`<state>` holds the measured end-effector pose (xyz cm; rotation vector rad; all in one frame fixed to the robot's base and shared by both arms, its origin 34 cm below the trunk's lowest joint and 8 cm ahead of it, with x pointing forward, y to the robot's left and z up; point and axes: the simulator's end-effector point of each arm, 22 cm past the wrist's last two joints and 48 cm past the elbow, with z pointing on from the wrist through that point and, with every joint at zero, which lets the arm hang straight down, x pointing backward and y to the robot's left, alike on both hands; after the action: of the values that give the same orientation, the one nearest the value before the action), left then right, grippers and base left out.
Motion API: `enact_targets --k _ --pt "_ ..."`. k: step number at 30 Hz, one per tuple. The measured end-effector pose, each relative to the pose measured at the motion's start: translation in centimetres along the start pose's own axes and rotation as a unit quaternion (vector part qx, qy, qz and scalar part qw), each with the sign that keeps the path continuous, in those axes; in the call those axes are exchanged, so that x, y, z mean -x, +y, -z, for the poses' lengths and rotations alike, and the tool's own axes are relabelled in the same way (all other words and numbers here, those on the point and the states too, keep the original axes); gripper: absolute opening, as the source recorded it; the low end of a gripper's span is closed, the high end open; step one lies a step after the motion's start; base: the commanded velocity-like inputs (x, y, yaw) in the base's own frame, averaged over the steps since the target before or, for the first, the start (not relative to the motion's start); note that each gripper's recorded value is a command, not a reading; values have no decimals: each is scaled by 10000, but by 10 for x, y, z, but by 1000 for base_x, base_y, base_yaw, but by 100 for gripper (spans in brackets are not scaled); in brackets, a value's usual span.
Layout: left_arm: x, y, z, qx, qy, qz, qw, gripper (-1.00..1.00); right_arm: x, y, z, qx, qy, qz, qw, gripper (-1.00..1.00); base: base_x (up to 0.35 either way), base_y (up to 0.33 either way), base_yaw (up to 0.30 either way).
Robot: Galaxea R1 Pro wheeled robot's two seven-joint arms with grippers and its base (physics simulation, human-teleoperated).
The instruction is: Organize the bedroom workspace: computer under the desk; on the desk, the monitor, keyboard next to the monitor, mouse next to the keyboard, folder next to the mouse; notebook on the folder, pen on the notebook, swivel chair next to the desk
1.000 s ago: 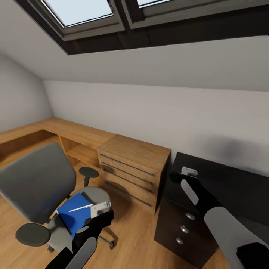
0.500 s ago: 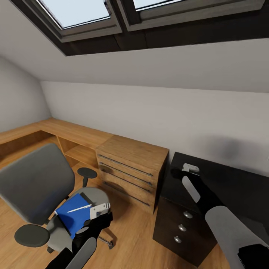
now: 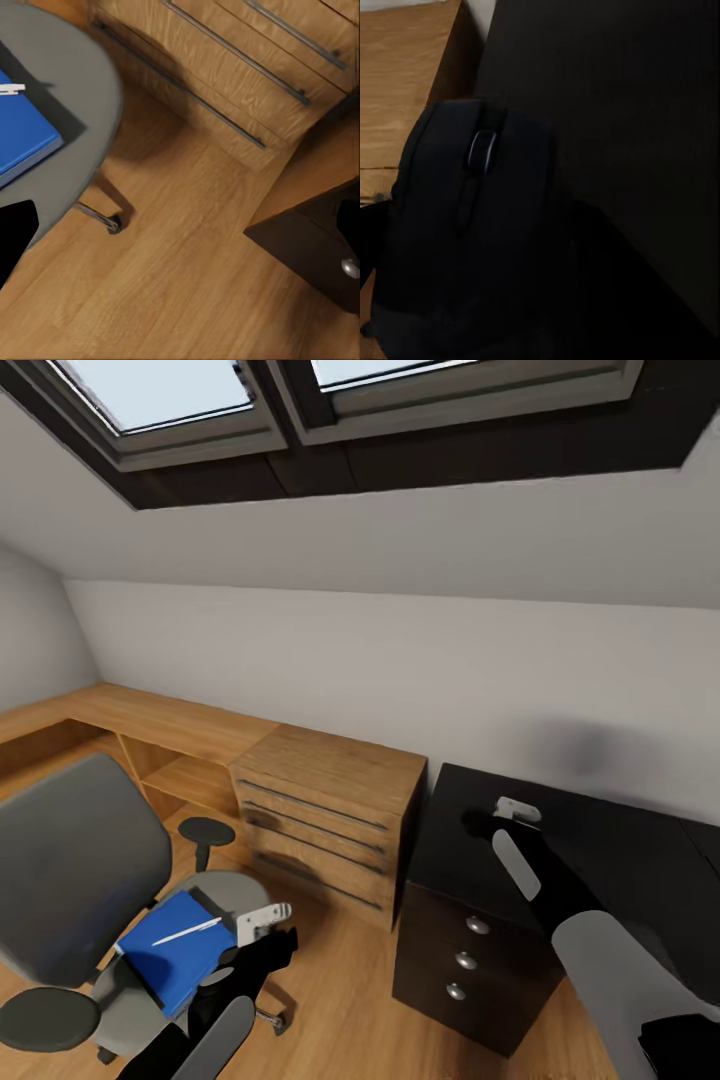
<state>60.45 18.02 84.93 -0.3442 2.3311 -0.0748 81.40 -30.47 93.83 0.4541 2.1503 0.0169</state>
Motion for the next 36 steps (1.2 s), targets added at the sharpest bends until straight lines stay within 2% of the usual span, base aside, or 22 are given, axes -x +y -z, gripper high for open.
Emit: enact_targets --k 5,20,31,36 --pt "2 2 0 3 -19 -11 10000 100 10 -13 0 -80 -75 -1 9999 -100 -196 -194 -252" --pt "4 2 1 7 -47 -20 10000 100 13 -16 2 -95 -108 -26 9999 -100 -213 -261 -254" --pt "3 0 2 -9 -48 -34 10000 100 13 -16 2 -89 -101 -25 9999 -100 -24 -89 -261" --pt "-11 -17 7 -152 -53 -319 9994 100 12 -15 2 -83 -96 -15 9999 -100 0 -2 -266"
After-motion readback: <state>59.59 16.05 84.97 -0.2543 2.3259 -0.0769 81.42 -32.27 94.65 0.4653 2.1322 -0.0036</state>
